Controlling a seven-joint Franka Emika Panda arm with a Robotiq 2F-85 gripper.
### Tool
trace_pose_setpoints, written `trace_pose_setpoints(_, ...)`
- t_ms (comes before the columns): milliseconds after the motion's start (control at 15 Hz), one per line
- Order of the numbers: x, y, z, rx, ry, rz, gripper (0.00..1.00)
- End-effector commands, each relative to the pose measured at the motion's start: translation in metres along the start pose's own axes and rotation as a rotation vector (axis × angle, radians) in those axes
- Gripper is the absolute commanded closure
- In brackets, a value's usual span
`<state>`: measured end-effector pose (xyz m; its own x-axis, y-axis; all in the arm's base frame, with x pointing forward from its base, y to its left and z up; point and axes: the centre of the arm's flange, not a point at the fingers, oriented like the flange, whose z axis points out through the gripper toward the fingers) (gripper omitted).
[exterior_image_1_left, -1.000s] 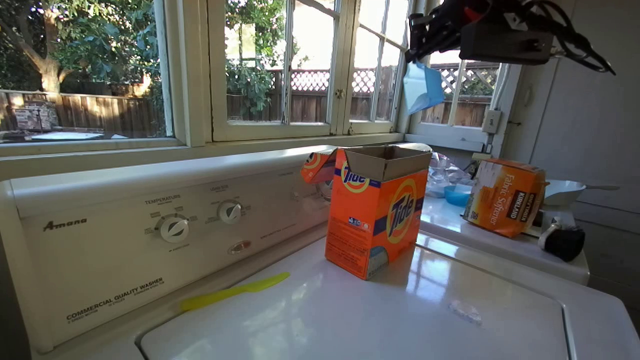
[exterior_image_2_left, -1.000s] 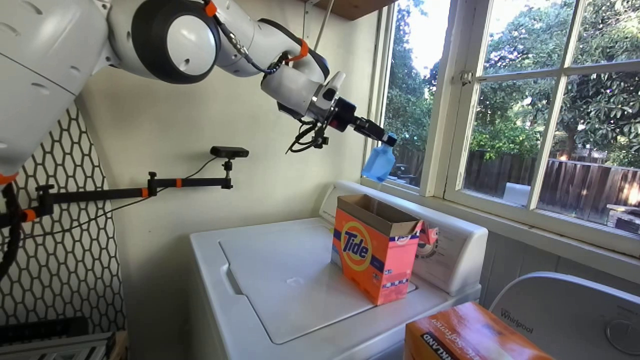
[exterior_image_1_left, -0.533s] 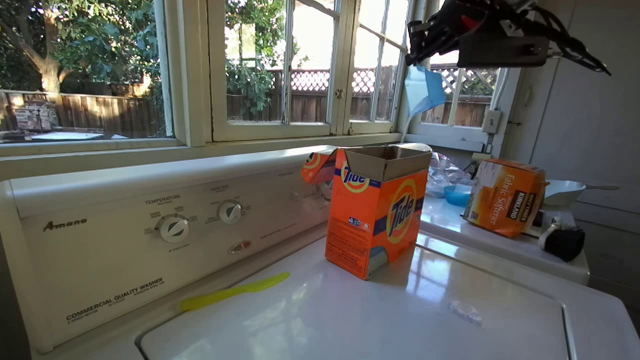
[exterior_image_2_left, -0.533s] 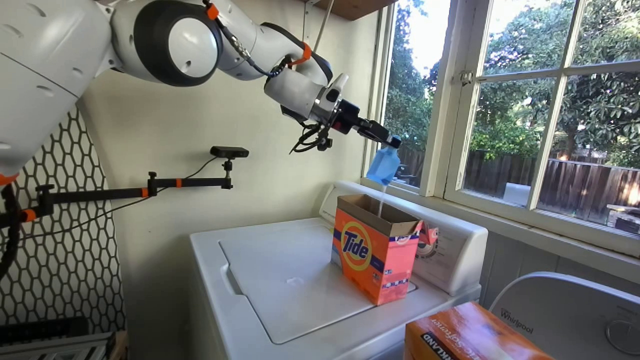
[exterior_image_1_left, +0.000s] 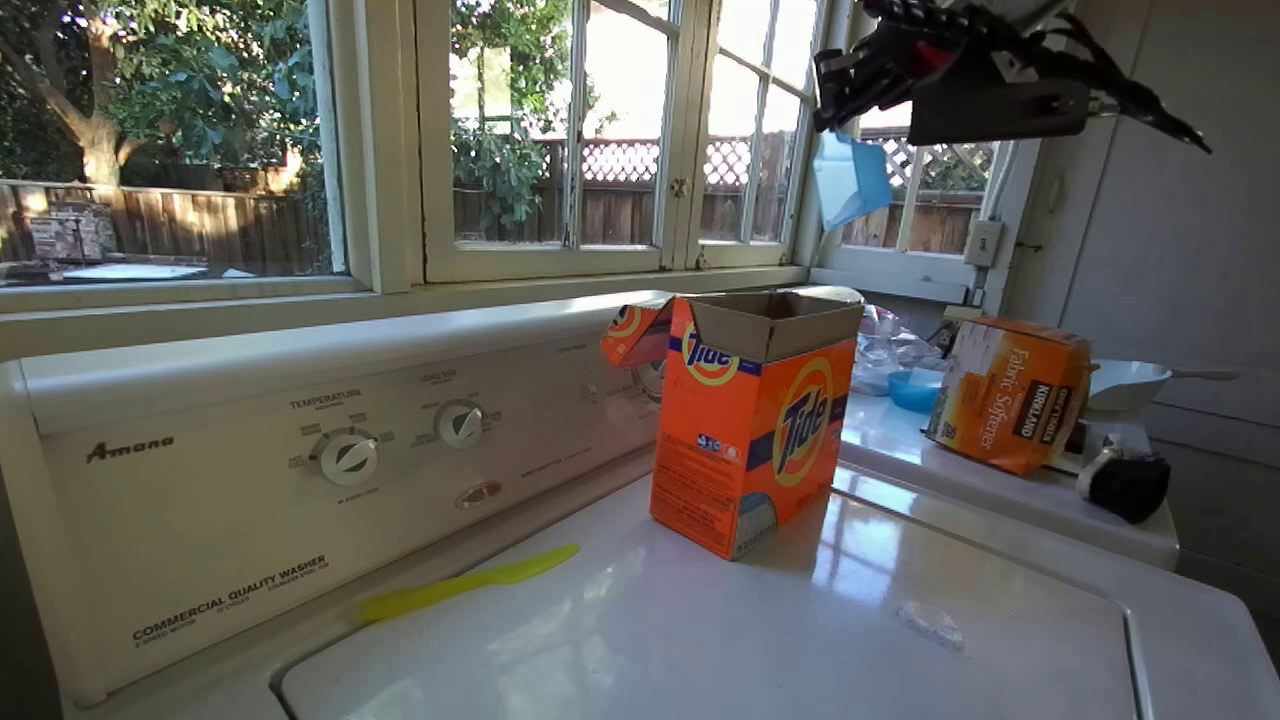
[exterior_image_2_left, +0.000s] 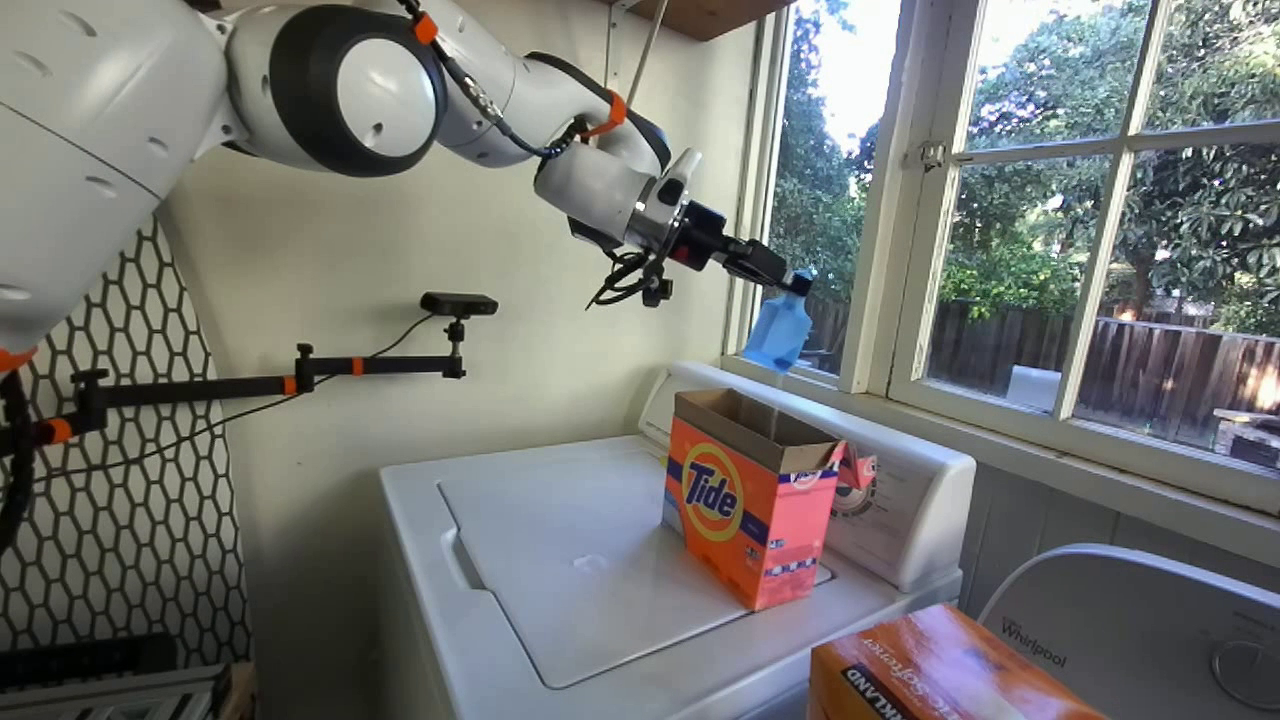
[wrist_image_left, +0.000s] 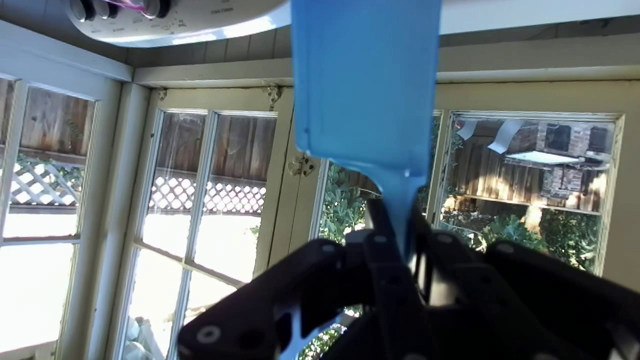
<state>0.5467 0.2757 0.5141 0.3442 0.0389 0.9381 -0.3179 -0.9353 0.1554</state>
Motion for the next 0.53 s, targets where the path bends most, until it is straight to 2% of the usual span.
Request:
trace_pose_setpoints(0, 0.0048, -0.0089, -0.0007, -0.057, 0.002, -0.023, 0.97)
trace_pose_setpoints(467, 0.0038, -0.0057, 0.0035, -0.091, 0.016, -0.074, 0.97)
